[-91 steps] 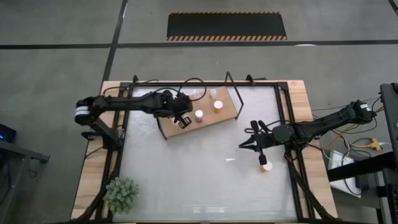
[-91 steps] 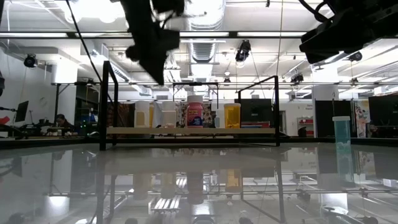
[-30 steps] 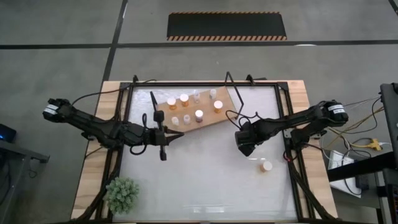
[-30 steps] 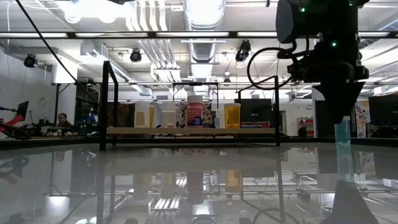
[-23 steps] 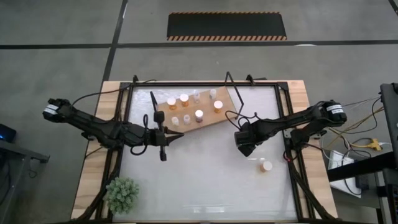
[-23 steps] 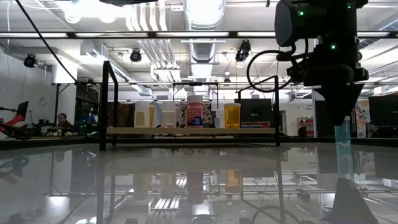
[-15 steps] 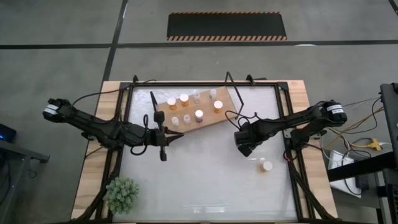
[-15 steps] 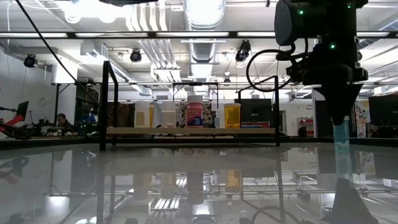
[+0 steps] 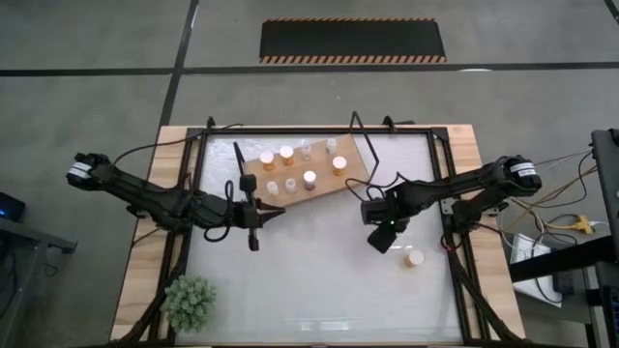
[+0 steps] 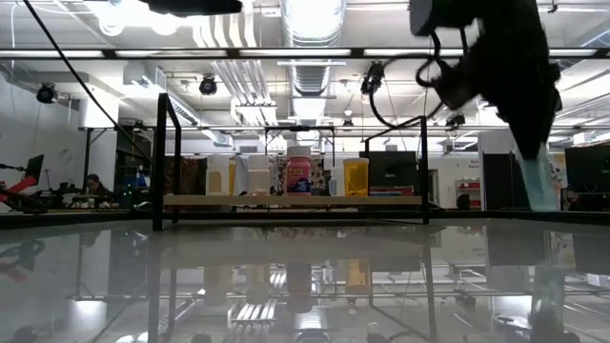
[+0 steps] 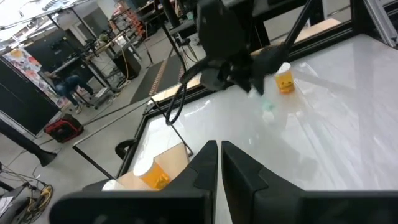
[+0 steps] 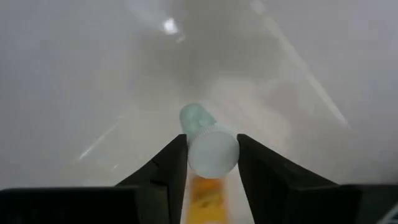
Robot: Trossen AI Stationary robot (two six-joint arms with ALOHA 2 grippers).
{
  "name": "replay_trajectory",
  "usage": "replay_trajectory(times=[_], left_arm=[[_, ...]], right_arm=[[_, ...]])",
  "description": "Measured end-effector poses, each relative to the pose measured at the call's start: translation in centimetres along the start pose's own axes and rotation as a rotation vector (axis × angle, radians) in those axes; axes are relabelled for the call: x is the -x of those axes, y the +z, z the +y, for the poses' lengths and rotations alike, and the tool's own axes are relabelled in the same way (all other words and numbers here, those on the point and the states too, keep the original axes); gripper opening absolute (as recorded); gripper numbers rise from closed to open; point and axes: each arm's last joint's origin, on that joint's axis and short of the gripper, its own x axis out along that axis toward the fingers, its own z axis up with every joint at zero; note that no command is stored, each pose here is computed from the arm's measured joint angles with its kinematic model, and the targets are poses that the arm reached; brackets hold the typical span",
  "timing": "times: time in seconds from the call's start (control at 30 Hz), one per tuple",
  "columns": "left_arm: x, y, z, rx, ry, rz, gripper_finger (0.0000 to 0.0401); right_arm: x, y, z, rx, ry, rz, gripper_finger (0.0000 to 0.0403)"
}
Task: Pick and place medicine bottles onto shelf by color
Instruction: Put the green pill bottle on the shelf
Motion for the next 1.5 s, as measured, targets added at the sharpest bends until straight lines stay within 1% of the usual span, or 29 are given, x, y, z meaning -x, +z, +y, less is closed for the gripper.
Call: replay_trajectory(times=[0.1, 0.2, 0.33, 0.4, 0.5, 0.63, 0.7, 0.77, 0.93, 1.07, 1.17, 1.23, 1.37, 1.5], left_arm=[[0.0, -0.2, -0.1, -0.003, -0.002, 0.005, 0.0004], [0.0, -0.2, -0.1, -0.003, -0.002, 0.004, 0.0004], [0.0, -0.3, -0.1, -0.004, -0.003, 0.007, 0.0004], [0.0, -0.4, -0.1, -0.005, -0.003, 0.009, 0.0004], [0.0, -0.5, -0.2, -0.006, -0.006, 0.012, 0.0004], [0.1, -0.7, -0.2, -0.004, -0.007, 0.013, 0.0004], [0.2, -0.6, -0.1, 0.011, -0.006, 0.009, 0.0004], [0.3, -0.5, -0.1, 0.025, -0.005, 0.003, 0.0004], [0.9, -0.7, 0.2, 0.056, -0.002, -0.008, 0.0004], [1.6, -1.1, 0.5, 0.065, 0.003, -0.023, 0.0004], [2.5, -0.8, 1.1, 0.084, 0.014, -0.061, 0.0004], [3.1, -0.5, 1.5, 0.091, 0.022, -0.083, 0.0004], [4.5, 0.2, 2.6, 0.108, 0.045, -0.147, 0.0004], [5.4, 0.0, 3.0, 0.122, 0.054, -0.173, 0.0004]], right_arm=[[1.6, 0.2, 1.5, 0.082, 0.09, 0.005, 0.0111], [3.5, 1.1, 3.1, 0.146, 0.145, -0.048, 0.0106], [6.2, 2.6, 5.3, 0.238, 0.195, -0.14, 0.0108], [7.4, 3.6, 6.3, 0.292, 0.178, -0.184, 0.0109], [8.7, 5.5, 7.2, 0.367, 0.111, -0.211, 0.0109], [10.0, 8.5, 7.7, 0.476, 0.01, -0.224, 0.0107], [10.5, 10.3, 7.5, 0.527, -0.022, -0.236, 0.0107], [11.0, 12.2, 7.1, 0.564, -0.032, -0.256, 0.0106], [12.4, 17.0, 5.4, 0.607, -0.044, -0.335, 0.0106], [13.1, 20.3, 3.2, 0.59, -0.072, -0.385, 0.0106], [12.9, 22.5, 1.1, 0.562, -0.102, -0.378, 0.0105], [12.5, 23.7, -0.1, 0.542, -0.11, -0.371, 0.0105], [11.3, 25.1, -2.0, 0.516, -0.121, -0.323, 0.0105], [9.9, 26.4, -3.0, 0.517, -0.132, -0.295, 0.0105]])
